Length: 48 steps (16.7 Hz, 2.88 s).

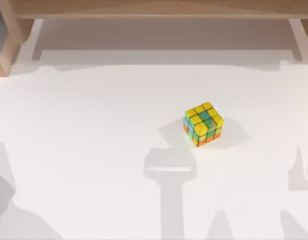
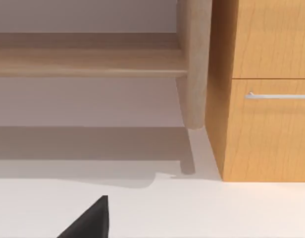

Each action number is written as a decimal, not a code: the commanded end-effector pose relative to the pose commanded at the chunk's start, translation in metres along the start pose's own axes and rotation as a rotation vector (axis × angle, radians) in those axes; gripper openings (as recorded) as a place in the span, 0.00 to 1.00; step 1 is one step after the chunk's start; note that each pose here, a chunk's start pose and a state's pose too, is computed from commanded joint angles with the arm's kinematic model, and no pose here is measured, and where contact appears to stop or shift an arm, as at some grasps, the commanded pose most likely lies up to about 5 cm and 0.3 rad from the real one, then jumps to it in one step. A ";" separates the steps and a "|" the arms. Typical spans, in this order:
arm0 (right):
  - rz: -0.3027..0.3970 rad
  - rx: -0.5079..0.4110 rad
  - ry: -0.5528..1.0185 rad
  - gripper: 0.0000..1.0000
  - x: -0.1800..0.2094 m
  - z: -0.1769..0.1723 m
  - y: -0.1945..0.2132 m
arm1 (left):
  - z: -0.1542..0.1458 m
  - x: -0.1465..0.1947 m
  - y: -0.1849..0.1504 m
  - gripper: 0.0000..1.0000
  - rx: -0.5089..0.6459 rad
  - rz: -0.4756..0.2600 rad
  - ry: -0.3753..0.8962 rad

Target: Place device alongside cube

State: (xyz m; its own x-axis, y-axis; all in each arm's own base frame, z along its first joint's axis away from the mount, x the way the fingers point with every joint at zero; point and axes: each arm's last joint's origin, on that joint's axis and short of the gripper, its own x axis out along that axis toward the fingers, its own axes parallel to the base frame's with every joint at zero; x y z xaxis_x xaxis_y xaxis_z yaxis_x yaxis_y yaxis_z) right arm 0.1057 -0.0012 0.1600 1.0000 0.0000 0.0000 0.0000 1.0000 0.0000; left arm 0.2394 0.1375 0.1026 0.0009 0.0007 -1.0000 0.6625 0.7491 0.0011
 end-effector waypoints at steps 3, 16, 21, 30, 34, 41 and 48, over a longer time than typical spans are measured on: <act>0.000 0.000 0.000 1.00 0.000 0.000 0.000 | 0.000 0.000 0.000 1.00 0.000 -0.001 0.000; 0.000 0.000 0.000 1.00 0.000 0.000 0.000 | 0.000 0.000 0.000 0.02 0.000 -0.001 0.000; 0.000 0.000 0.000 1.00 0.000 0.000 0.000 | 0.000 0.000 0.000 0.00 0.000 -0.001 0.000; 0.000 0.000 0.000 1.00 0.000 0.000 0.000 | 0.001 -0.026 -0.002 0.00 -0.012 -0.004 -0.009; 0.000 0.000 0.000 1.00 0.000 0.000 0.000 | 0.001 -0.031 -0.002 0.00 -0.013 -0.001 -0.010; 0.000 0.000 0.000 1.00 0.000 0.000 0.000 | 0.027 -0.066 0.011 0.00 -0.039 0.129 -0.068; 0.000 0.000 0.000 1.00 0.000 0.000 0.000 | 0.124 -0.131 0.013 0.00 -0.138 0.257 -0.247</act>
State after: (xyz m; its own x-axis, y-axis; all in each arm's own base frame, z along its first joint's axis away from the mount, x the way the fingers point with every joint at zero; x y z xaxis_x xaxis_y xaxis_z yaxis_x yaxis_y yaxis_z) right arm 0.1057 -0.0012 0.1600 1.0000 0.0000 0.0000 0.0000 1.0000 0.0000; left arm 0.3410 0.0648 0.2334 0.3461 0.0532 -0.9367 0.5100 0.8273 0.2354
